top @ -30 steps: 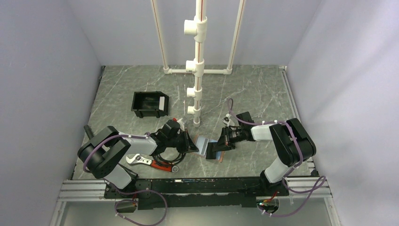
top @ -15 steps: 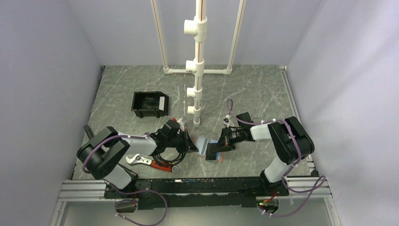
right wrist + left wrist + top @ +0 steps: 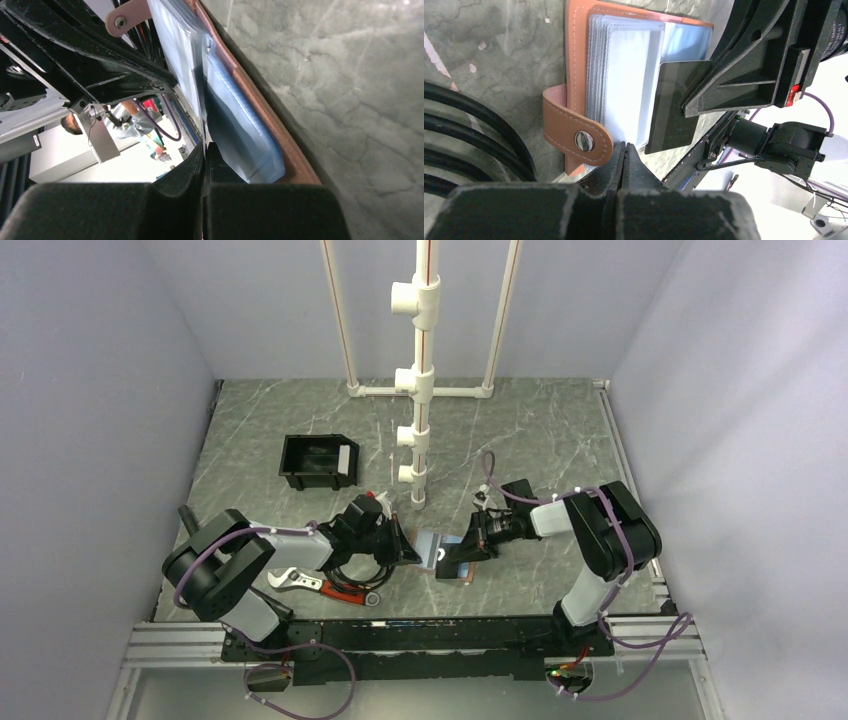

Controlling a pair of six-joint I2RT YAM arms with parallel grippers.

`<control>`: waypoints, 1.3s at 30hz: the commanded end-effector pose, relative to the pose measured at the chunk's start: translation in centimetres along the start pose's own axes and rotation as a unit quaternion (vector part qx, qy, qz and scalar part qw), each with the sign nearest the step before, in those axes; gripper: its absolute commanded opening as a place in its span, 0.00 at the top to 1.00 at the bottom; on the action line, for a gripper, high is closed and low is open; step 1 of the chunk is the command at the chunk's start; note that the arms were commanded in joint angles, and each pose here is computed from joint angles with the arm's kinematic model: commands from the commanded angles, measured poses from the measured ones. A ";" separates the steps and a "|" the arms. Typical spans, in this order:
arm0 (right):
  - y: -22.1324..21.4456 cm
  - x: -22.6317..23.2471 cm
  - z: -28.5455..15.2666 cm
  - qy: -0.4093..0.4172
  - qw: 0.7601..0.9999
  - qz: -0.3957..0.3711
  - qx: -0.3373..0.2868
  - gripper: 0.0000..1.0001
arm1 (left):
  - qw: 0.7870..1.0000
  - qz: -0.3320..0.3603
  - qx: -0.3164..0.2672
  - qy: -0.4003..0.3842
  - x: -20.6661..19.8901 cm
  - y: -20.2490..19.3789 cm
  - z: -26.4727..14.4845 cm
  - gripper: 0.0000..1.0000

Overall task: Put the credit cards into the card holder
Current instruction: Insert the credit card into the card holder.

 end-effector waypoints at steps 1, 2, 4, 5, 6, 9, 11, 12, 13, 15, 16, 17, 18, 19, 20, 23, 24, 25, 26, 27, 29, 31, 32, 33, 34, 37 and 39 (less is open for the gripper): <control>1.8 1.1 0.3 0.013 0.999 -0.035 -0.025 1.00 | 1.000 -0.002 0.000 0.020 0.6 -0.4 -0.1 1.00; 1.9 1.2 0.3 0.014 0.999 -0.035 -0.024 1.00 | 1.000 0.000 0.001 0.022 0.6 -0.3 -0.2 1.00; 2.2 1.3 0.4 0.018 0.999 -0.036 -0.021 1.00 | 1.000 0.003 0.002 0.028 0.6 -0.3 -0.2 1.00; 2.3 1.3 0.4 0.019 0.999 -0.037 -0.021 1.00 | 1.000 0.004 0.003 0.030 0.7 -0.3 -0.3 1.00; 2.4 1.4 0.4 0.019 0.999 -0.039 -0.020 1.00 | 1.000 0.005 0.003 0.031 0.6 -0.2 -0.3 1.00; 2.6 1.6 0.4 0.020 0.999 -0.045 -0.020 1.00 | 1.000 0.005 0.002 0.030 0.6 -0.3 -0.3 1.00; 2.5 1.7 0.3 0.019 0.998 -0.052 -0.018 1.00 | 1.000 0.005 0.003 0.026 0.5 -0.1 -0.3 1.00; 2.4 1.8 0.2 0.019 0.998 -0.056 -0.019 1.00 | 1.000 0.003 0.003 0.020 0.4 0.1 -0.3 1.00; 2.2 1.9 0.1 0.016 0.998 -0.057 -0.020 1.00 | 1.000 0.001 0.005 0.006 0.1 0.2 -0.4 1.00; 1.8 2.0 -0.3 0.001 0.998 -0.064 -0.027 1.00 | 1.000 -0.001 -0.005 -0.023 -0.9 1.0 -0.7 0.97; 1.6 2.2 -0.5 -0.001 0.997 -0.071 -0.030 1.00 | 0.999 -0.001 -0.011 -0.033 -1.4 1.4 -0.9 0.95; 1.3 2.4 -0.8 -0.004 0.997 -0.071 -0.030 1.00 | 0.999 0.001 -0.017 -0.039 -1.8 1.9 -1.0 0.93; 1.1 2.6 -0.9 -0.005 0.997 -0.073 -0.030 1.00 | 0.999 0.003 -0.020 -0.043 -2.2 2.3 -1.1 0.91; 1.0 2.8 -1.1 -0.001 0.997 -0.077 -0.029 1.00 | 0.999 0.005 -0.024 -0.046 -2.5 2.6 -1.2 0.91; 1.0 2.9 -1.1 0.001 0.997 -0.076 -0.027 1.00 | 0.998 0.007 -0.029 -0.050 -2.8 3.0 -1.3 0.90; 1.2 3.0 -1.1 0.001 0.997 -0.078 -0.028 1.00 | 0.997 0.015 -0.038 -0.062 -3.5 3.7 -1.6 0.88; 1.3 3.0 -1.0 0.002 0.997 -0.078 -0.028 1.00 | 0.997 0.018 -0.038 -0.065 -3.7 3.9 -1.6 0.88; 1.4 3.0 -0.9 0.004 0.997 -0.076 -0.028 1.00 | 0.997 0.019 -0.037 -0.063 -3.7 4.0 -1.6 0.88; 1.5 3.1 -0.9 0.008 0.997 -0.075 -0.028 1.00 | 0.997 0.020 -0.033 -0.059 -3.6 4.0 -1.4 0.88; 1.6 3.0 -0.8 0.010 0.997 -0.069 -0.026 1.00 | 0.998 0.017 -0.029 -0.053 -3.4 3.9 -1.2 0.90; 2.0 3.2 -0.6 0.010 0.997 -0.071 -0.033 1.00 | 0.999 0.008 -0.025 -0.046 -2.7 3.7 -0.7 0.94; 2.4 3.2 -0.7 0.002 0.996 -0.074 -0.052 1.00 | 0.999 -0.006 -0.025 -0.036 -1.8 3.4 -0.4 0.96; 2.4 3.2 -0.7 0.003 0.996 -0.074 -0.058 1.00 | 0.999 -0.011 -0.025 -0.028 -1.3 3.1 -0.2 0.97; 2.5 3.3 -0.6 0.006 0.995 -0.074 -0.061 1.00 | 0.999 -0.015 -0.027 -0.020 -0.8 3.0 -0.2 0.97; 2.5 3.2 -0.5 0.007 0.995 -0.073 -0.062 1.00 | 0.999 -0.018 -0.025 -0.013 -0.4 2.8 -0.1 0.98; 2.7 3.0 -0.3 0.015 0.995 -0.070 -0.068 1.00 | 1.000 -0.022 -0.020 0.007 0.5 2.2 -0.1 0.99; 2.8 2.9 -0.2 0.017 0.995 -0.068 -0.069 1.00 | 0.999 -0.025 -0.017 0.014 1.0 1.9 0.0 0.99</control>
Point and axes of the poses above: each gripper's point midway between its finger pads, its own z axis out along the fingers, its own x axis along the line the jaws close on, y = z × x, the point moved 8 cm from there along -z, back along the fingers, and after that the axes turned 10 degrees about z, right-handed, at the moved point
